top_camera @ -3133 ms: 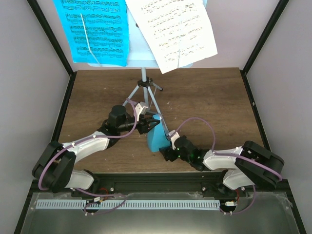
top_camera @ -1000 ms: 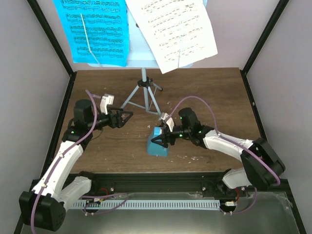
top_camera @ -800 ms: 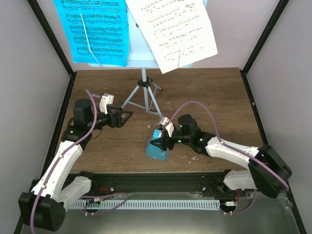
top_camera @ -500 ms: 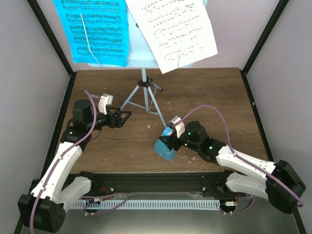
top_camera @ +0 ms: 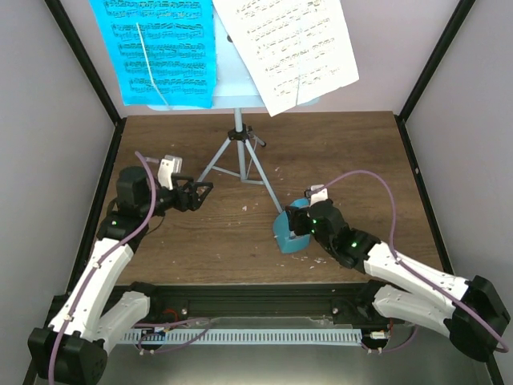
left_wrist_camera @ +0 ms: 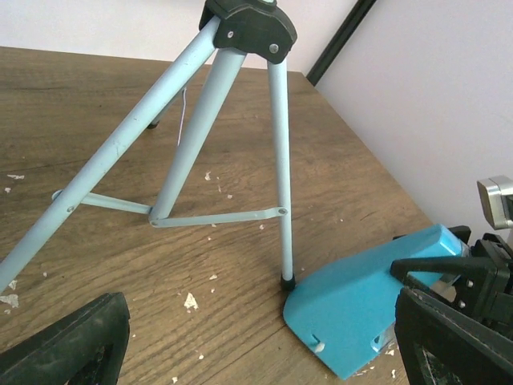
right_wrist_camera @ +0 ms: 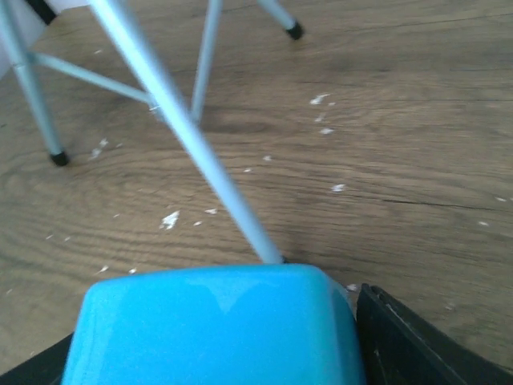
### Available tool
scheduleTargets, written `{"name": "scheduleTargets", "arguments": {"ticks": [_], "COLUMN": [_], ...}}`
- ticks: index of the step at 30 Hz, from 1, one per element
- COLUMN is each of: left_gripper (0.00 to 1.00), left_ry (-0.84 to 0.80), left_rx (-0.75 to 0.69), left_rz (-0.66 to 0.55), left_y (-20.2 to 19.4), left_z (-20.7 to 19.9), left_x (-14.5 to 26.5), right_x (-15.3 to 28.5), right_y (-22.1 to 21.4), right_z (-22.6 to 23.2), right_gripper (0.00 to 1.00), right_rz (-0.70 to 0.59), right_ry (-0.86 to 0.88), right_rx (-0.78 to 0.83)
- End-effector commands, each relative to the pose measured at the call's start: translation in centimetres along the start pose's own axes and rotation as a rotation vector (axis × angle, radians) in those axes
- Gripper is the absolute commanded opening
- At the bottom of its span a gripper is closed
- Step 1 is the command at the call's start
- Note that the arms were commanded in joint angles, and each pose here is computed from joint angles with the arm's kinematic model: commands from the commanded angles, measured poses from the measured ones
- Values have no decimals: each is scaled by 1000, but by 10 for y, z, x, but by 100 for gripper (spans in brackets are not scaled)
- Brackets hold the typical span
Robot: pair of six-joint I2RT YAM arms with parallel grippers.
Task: Pack up the instrument practice props
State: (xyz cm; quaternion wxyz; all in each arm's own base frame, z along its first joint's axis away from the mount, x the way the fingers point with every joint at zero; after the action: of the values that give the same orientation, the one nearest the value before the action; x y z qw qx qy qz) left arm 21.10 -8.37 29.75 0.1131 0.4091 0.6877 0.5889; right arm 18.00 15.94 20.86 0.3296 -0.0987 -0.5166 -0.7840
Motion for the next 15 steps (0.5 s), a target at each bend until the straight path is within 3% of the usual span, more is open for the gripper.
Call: {"name": "scheduleTargets", "arguments": {"ticks": [1,15], "left_gripper": [92,91], "left_ry": [19,-29], "left_rx": [1,180], "left_rz": [-4,-89], "left_y": [-3,-21], "left_z": [1,9], "left_x": [3,-11], "right_x": [4,-20], "right_y": [-15,3], "right_z": [-34,-60], "right_gripper": [62,62], "right_rz": [36,-149], "right_ry": [-304,-408], "right_rx": [-7,-61]}}
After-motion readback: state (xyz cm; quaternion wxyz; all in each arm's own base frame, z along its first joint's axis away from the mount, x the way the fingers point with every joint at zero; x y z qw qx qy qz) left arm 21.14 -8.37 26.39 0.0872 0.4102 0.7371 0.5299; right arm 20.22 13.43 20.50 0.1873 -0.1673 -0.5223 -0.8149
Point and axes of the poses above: each gripper's point midway between its finger pads, its own x axis back along the fingers, its own z axis along the line the jaws close on, y = z × x, the point moved 10 cm from there along x, back along the fingers, and after that the axes turned 12 degrees about -x, right-handed, at the moved point
